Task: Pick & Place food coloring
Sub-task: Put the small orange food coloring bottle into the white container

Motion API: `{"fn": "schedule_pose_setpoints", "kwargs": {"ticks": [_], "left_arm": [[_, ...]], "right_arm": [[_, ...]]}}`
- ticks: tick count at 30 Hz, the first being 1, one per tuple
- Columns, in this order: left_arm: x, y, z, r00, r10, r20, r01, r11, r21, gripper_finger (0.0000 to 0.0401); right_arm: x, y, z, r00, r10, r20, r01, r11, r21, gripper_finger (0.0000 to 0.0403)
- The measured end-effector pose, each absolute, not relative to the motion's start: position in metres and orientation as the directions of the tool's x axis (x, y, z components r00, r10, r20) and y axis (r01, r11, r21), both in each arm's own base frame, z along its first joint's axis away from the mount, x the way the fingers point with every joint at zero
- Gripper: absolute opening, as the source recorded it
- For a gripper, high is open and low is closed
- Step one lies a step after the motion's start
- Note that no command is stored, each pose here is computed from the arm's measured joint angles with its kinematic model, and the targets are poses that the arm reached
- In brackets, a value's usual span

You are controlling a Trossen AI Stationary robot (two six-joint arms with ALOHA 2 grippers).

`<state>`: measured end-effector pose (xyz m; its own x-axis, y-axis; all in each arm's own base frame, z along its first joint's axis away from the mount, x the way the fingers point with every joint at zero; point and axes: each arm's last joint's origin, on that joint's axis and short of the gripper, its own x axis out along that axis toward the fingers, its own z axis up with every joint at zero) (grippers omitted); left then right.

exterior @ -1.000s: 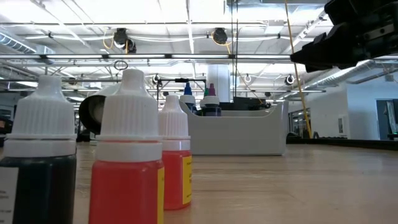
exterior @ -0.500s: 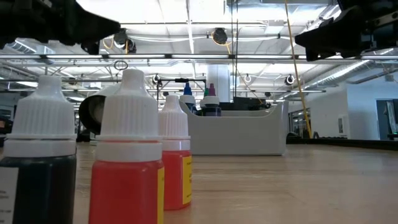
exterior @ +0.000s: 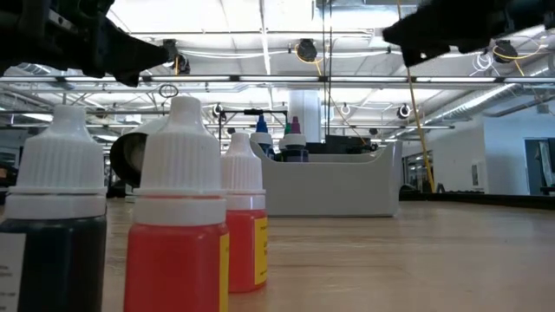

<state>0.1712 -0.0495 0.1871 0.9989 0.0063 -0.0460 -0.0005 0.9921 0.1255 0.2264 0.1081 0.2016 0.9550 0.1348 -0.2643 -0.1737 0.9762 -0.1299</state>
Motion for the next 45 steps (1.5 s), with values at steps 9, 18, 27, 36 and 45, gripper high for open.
{"fn": "schedule_pose_setpoints", "kwargs": {"ticks": [9,18,27,36,45], "left_arm": [[0.171,-0.049,0.187,0.999,0.007,-0.046,0.001,0.984,0.177,0.0007],[0.171,-0.049,0.187,0.999,0.008,-0.044,0.000,0.986,0.169,0.0008],[0.171,-0.049,0.185,0.998,0.008,-0.069,0.003,0.989,0.149,0.0008],[0.171,-0.049,0.182,0.995,0.009,-0.097,0.005,0.991,0.133,0.0008],[0.171,-0.049,0.182,0.995,0.009,-0.102,0.002,0.995,0.100,0.0008]], "right_arm": [[0.309,0.154,0.231,0.862,0.126,-0.491,-0.210,0.970,-0.120,0.0000],[0.368,0.185,0.256,0.726,0.250,-0.641,-0.400,0.911,-0.097,0.0000],[0.407,0.172,0.219,0.691,0.297,-0.660,-0.400,0.916,-0.007,0.0000],[0.409,0.186,0.210,0.674,0.373,-0.638,-0.478,0.878,0.008,0.0006],[0.394,0.216,0.209,0.637,0.438,-0.634,-0.588,0.808,-0.032,0.0094]]}}
